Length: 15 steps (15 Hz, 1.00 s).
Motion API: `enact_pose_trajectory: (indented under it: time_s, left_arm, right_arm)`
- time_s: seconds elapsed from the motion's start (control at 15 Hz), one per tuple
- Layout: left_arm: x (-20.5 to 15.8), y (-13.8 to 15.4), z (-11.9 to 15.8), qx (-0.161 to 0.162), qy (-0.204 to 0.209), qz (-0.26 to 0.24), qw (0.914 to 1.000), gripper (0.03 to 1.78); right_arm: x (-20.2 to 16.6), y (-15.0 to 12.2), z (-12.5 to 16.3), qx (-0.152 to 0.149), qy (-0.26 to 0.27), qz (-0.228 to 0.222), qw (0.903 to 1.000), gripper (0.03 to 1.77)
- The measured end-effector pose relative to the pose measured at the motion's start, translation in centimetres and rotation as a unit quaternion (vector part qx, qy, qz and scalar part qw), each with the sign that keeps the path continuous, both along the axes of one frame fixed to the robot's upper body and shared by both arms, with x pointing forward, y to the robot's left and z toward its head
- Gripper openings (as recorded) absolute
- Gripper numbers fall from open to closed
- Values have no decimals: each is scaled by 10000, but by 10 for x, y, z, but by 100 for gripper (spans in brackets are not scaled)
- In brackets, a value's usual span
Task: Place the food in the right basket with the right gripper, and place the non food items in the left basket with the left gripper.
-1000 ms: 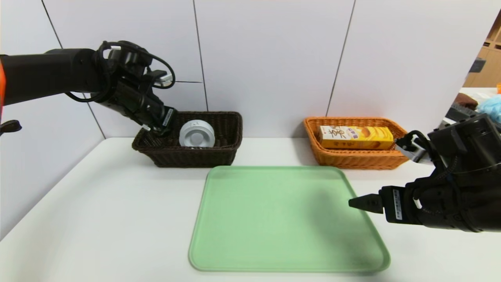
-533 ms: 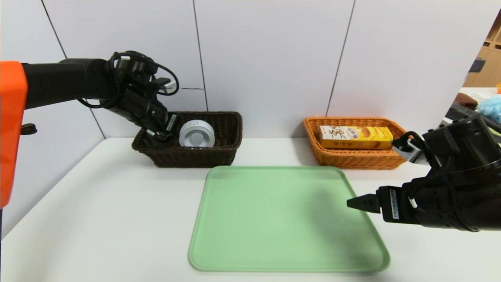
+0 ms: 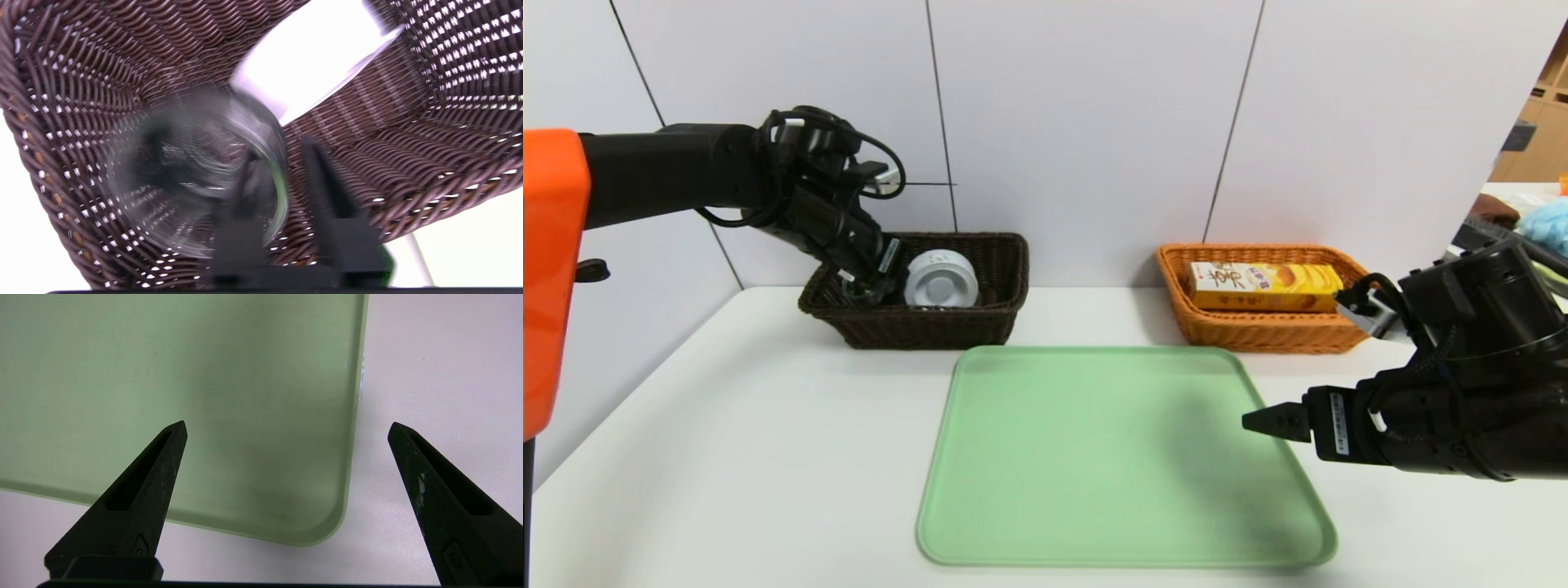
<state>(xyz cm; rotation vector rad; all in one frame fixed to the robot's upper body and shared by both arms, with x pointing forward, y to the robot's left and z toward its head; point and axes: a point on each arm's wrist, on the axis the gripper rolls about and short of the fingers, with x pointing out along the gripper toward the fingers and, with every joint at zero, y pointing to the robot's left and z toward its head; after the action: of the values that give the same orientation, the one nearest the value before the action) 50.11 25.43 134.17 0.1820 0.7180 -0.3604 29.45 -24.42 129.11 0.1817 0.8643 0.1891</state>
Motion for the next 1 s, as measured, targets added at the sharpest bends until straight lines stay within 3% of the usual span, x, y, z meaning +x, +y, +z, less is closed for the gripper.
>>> enact_pose_trajectory:
  time_s: [0.2, 0.47, 0.73, 1.0]
  left_arm:
    - [0, -2, 1, -6, -14, -33, 10000, 87]
    - [-5, -1, 11, -32, -205, -37, 9998, 120]
    - [-28, -6, 37, -64, -370, -154, 9992, 140]
    - [-63, -18, 52, -86, 34, -371, 9993, 152]
  right_arm:
    - [0, 0, 0, 2, 0, -8, 10000, 170]
    - [0, 0, 0, -1, -11, -5, 10000, 170]
    - [0, 1, 5, 38, -101, 17, 9999, 170]
    - [-1, 4, 16, 109, -297, 110, 9994, 170]
